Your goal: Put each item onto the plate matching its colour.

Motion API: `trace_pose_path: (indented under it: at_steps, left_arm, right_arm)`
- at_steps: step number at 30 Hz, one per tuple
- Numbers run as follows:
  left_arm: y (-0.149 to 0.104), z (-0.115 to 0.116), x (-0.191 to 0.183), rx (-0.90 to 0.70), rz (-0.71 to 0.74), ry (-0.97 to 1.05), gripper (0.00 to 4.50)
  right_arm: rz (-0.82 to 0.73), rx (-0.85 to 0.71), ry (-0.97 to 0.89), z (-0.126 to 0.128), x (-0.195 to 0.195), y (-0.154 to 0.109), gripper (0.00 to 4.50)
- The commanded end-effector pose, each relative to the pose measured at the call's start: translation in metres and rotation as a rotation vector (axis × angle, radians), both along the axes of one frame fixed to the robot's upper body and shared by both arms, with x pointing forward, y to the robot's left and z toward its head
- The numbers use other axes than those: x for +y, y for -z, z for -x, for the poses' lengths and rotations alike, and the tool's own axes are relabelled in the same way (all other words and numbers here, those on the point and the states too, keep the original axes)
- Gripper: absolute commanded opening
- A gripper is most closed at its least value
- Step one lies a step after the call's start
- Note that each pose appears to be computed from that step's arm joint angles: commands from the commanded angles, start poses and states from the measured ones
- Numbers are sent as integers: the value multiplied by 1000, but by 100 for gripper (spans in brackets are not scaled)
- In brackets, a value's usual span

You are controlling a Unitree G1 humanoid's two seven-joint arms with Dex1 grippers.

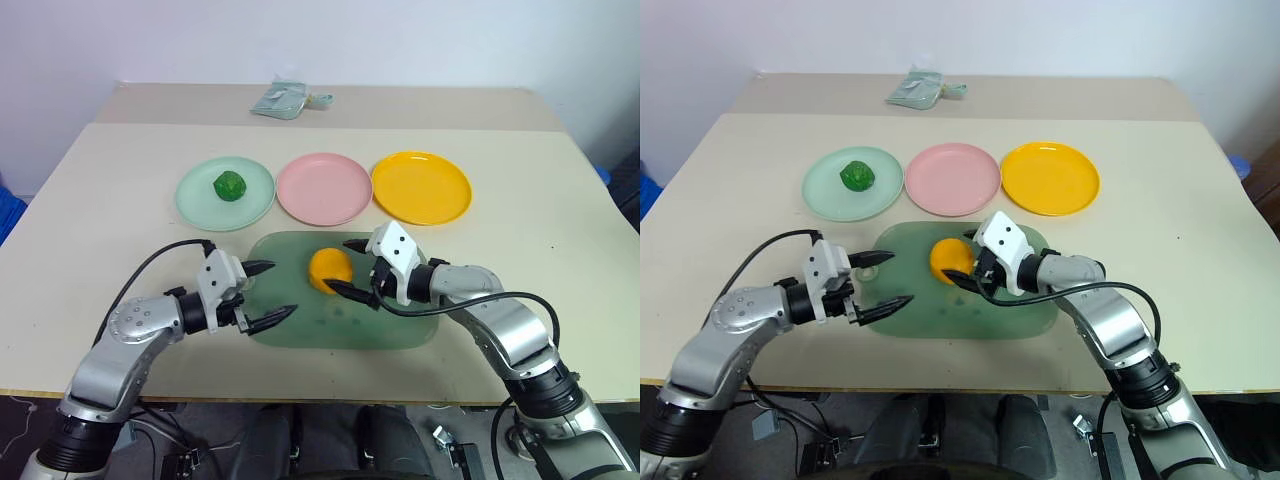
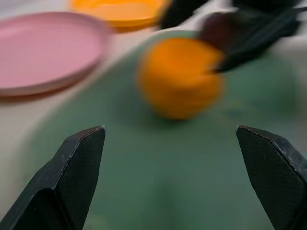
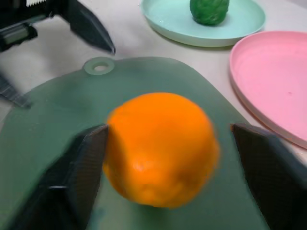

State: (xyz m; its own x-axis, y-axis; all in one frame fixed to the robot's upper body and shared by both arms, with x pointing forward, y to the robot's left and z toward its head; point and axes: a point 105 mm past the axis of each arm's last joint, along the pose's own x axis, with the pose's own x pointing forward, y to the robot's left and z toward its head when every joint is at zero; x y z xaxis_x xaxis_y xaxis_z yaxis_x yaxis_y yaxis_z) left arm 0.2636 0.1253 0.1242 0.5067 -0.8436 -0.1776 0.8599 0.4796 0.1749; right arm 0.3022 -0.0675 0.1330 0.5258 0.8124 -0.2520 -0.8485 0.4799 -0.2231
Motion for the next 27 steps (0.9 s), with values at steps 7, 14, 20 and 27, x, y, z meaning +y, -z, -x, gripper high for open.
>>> trace_pose_path:
  at_steps: [7,14,20,27]
  left_arm:
    - [-7,3,-12,-19,47,11,450]
    - [-1,-3,10,-12,40,-75,450]
    - [-1,-1,28,-16,51,-121,450]
    - [-2,7,30,-7,68,-112,450]
  right_arm:
    - [-93,-53,37,-10,0,-29,71]
    - [-161,-28,-16,-7,4,-45,249]
    - [-77,-25,40,-15,12,-28,447]
    - [-2,15,94,-25,9,-5,447]
